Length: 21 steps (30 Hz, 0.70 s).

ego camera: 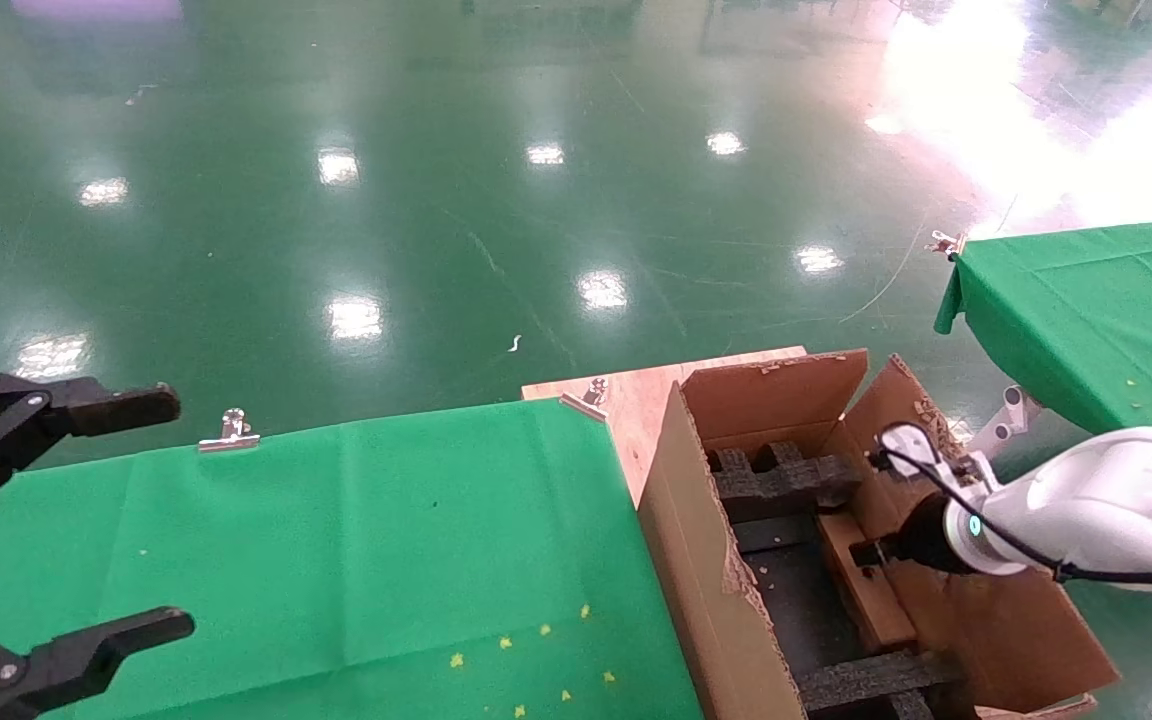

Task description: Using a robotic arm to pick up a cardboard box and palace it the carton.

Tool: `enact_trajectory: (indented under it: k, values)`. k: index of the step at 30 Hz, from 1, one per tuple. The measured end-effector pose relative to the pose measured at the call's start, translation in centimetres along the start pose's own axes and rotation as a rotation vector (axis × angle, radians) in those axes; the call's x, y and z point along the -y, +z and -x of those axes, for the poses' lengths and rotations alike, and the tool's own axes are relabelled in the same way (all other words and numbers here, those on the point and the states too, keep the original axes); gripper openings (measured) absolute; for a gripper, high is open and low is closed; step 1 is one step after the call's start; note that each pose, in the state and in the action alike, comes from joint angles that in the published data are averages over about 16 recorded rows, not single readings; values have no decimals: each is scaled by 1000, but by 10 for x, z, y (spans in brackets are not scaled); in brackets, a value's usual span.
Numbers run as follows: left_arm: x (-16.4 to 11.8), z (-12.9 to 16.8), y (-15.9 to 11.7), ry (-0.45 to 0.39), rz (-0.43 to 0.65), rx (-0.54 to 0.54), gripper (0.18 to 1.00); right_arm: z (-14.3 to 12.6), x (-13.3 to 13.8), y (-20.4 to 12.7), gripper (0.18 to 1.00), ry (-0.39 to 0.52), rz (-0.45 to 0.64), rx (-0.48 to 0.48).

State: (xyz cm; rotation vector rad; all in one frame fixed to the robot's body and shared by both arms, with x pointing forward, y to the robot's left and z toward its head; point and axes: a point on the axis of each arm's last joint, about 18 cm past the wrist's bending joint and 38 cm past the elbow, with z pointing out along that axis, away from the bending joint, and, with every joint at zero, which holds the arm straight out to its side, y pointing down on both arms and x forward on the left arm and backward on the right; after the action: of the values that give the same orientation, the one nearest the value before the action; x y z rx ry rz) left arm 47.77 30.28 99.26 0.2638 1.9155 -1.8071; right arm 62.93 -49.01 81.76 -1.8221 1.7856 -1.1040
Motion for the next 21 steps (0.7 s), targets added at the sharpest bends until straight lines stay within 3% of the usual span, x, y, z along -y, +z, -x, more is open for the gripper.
enact_trajectory:
  k: [12,21]
  values:
    - [0,0,0,0,0,0,1001,8,78,-65,940,7,-232,106]
    - [0,0,0,0,0,0,1001,19,125,-119,991,3,-395,194]
